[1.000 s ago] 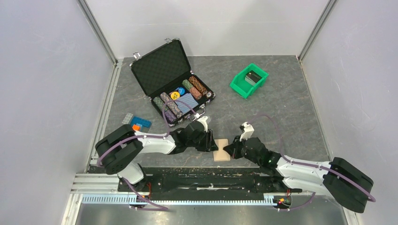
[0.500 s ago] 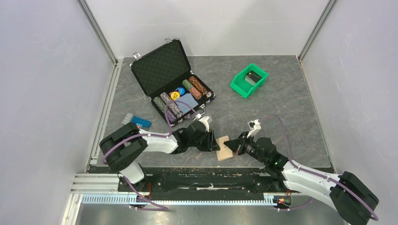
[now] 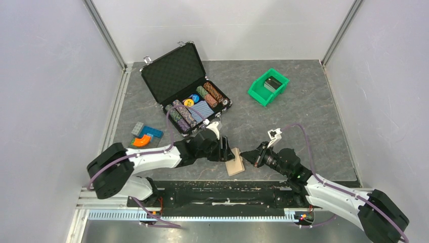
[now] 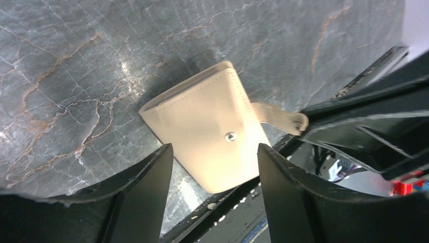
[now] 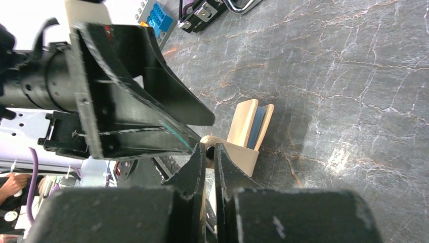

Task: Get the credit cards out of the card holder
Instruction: Open the card holder at the corner of the board.

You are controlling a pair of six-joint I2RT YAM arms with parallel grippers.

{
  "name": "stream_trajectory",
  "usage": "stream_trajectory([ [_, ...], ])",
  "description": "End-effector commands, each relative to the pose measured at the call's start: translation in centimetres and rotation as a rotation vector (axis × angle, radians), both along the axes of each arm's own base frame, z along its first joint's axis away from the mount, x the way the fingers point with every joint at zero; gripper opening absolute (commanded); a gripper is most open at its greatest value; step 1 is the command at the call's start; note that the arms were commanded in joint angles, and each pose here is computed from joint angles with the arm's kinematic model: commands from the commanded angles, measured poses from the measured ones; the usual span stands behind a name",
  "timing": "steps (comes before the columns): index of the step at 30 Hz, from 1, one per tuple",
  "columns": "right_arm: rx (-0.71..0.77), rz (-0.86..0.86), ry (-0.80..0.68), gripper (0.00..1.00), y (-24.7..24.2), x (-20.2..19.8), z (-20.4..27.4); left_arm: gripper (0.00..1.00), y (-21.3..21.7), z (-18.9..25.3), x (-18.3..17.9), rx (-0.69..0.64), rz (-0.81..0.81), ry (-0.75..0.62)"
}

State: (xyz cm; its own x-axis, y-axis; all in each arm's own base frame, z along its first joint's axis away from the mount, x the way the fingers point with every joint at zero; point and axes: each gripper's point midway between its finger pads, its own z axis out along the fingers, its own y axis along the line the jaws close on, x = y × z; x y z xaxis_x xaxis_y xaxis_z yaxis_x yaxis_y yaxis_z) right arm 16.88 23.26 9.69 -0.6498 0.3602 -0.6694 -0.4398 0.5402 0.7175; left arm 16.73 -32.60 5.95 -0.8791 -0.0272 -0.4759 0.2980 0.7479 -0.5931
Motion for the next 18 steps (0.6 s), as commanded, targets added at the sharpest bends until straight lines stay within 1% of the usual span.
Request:
stream_trajectory([
  [1,0.076,0.027,-0.022,0.0,0.9,0.0,2.6,0.71,0.2,3.0,0.6,-0.043,0.057,-0.037],
  [7,0.138,0.055,-0.023,0.0,1.4,-0.5,3.8,0.77,0.1,5.0,0.7,-0.079,0.055,-0.063],
  [10,0.147,0.067,-0.024,0.0,1.6,-0.6,4.2,0.8,0.1,5.1,1.2,-0.072,0.064,-0.083],
  [15,0.162,0.094,-0.03,0.0,1.8,-1.0,4.7,0.83,-1.5,4.9,0.8,-0.075,-0.005,-0.057],
  [18,0.166,0.085,-0.03,0.0,1.7,-0.9,4.7,0.82,-1.8,4.4,1.0,-0.066,-0.009,-0.049],
])
